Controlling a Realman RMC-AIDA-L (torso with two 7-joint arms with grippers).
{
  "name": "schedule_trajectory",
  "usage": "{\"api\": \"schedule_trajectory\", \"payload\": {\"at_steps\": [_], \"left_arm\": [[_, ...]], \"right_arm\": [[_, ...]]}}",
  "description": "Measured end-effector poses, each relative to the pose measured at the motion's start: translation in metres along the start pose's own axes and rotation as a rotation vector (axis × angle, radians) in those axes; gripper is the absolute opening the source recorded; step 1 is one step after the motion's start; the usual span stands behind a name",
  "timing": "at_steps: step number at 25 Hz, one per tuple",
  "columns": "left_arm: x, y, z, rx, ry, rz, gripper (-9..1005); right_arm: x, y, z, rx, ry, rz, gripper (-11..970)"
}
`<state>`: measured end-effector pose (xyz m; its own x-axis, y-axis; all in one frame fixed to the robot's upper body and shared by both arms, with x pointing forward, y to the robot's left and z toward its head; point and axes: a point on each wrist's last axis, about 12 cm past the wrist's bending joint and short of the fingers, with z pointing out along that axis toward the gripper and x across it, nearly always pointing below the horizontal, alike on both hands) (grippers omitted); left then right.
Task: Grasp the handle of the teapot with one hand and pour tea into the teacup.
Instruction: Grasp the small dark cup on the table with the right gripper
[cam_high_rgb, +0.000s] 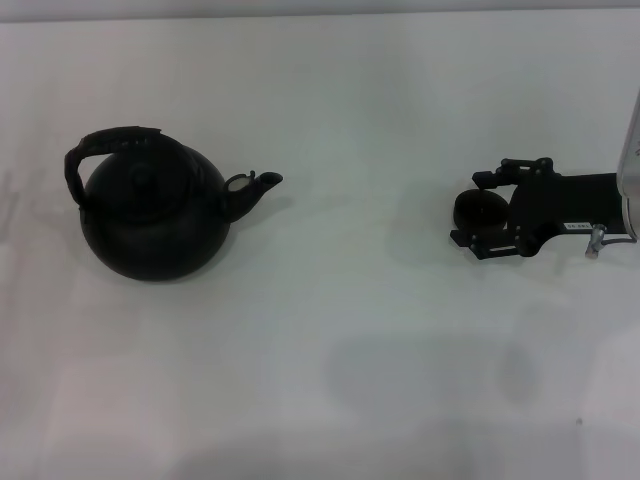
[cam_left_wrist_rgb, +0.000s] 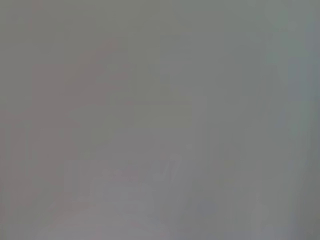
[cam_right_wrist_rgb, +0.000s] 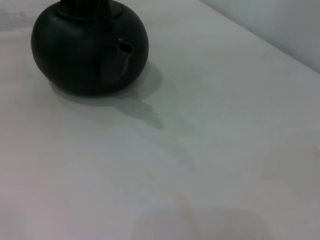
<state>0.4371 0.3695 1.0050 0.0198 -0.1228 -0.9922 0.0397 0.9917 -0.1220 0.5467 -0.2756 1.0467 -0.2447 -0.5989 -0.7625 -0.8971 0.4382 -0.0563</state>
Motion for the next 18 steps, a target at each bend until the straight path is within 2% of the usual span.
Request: {"api": "schedule_trajectory", "payload": {"at_steps": [18], "left_arm": [[0.0005,0.0,-0.0009,-0.001,0.002,-0.001,709]], "right_arm": [[0.0062,-0.0016,-0.0018,0.029,0.008,0.021,848]]}}
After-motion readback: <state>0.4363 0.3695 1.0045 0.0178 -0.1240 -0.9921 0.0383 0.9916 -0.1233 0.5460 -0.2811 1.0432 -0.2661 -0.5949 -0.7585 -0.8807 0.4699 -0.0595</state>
